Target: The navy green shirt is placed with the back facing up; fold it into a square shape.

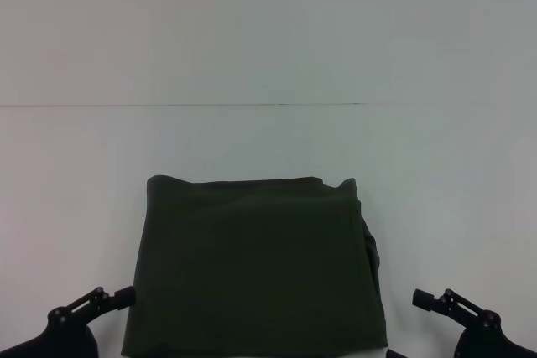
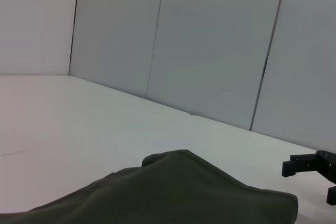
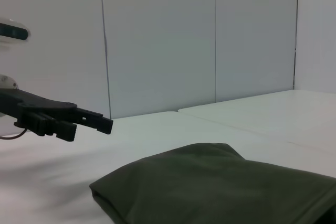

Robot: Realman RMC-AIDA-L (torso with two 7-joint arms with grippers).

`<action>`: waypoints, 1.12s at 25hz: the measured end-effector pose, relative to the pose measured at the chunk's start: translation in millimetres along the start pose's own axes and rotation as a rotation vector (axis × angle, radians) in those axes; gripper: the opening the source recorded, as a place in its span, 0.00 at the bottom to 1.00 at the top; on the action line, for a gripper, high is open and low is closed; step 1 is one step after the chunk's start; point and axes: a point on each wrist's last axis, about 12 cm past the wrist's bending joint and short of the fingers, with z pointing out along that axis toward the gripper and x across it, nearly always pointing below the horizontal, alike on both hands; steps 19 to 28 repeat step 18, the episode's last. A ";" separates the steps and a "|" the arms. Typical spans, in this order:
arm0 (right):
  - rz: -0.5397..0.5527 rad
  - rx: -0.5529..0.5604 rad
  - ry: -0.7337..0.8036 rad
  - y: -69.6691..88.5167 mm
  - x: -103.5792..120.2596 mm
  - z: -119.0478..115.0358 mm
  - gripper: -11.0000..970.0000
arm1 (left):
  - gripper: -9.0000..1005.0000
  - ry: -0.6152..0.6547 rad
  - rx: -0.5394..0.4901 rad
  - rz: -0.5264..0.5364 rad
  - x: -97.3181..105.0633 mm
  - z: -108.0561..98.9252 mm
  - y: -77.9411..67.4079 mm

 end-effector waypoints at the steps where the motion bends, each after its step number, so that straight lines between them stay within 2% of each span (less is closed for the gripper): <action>1: 0.000 0.000 0.000 -0.2 -0.1 0.2 0.95 | 0.92 0.000 0.000 0.000 -0.1 0.3 0.1; 28: -0.004 -0.003 0.004 -2.1 -0.8 1.6 0.95 | 0.92 -0.011 -0.001 0.005 -2.7 2.1 1.7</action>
